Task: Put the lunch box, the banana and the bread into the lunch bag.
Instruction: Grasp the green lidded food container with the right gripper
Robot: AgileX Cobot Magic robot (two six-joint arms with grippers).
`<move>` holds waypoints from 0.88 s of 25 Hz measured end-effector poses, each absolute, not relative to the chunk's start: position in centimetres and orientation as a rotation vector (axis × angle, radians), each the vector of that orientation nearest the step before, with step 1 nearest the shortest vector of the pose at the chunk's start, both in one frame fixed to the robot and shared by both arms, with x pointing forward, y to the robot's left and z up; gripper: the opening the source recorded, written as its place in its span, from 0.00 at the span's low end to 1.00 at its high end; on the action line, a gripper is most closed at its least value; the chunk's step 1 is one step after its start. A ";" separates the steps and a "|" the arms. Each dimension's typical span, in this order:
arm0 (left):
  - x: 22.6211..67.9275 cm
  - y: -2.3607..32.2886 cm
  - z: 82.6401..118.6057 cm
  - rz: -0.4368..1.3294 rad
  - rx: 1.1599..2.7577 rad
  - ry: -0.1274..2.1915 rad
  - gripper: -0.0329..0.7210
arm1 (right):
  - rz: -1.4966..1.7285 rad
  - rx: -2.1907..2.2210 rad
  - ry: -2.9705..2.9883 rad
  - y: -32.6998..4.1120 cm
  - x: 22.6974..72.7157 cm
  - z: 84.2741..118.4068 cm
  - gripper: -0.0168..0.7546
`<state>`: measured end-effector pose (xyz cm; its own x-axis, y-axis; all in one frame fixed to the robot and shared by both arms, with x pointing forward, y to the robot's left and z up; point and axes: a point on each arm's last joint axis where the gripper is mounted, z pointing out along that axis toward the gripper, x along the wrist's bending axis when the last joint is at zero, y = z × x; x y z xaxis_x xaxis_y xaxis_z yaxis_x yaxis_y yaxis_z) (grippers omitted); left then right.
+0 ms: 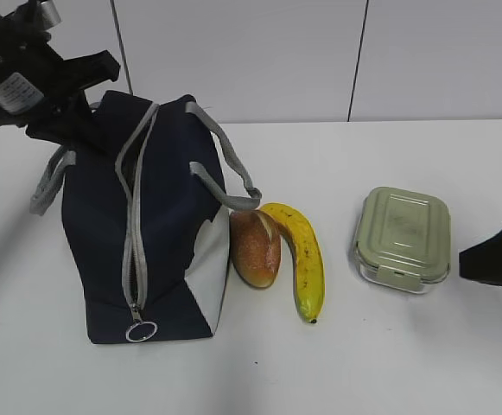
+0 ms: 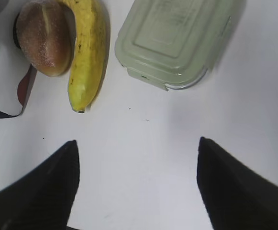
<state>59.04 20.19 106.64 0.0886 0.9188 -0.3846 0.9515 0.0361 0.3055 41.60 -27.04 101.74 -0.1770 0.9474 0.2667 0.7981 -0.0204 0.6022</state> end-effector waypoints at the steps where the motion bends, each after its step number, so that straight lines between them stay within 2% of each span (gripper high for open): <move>1: 59.0 20.2 106.6 -0.088 1.886 1.834 0.04 | 0.969 1.861 2.055 -27.0 42.4 101.4 0.75; 7: 59.0 20.2 106.6 -0.088 1.886 1.834 0.04 | 1.002 1.976 2.069 -28.1 46.9 100.0 0.75; 16: 59.0 20.2 106.6 -0.088 1.886 1.834 0.04 | 1.240 2.193 2.017 -32.7 51.4 98.7 0.75; 22: 59.0 20.2 106.6 -0.087 1.887 1.834 0.04 | 1.266 2.280 2.083 -33.8 53.9 96.2 0.75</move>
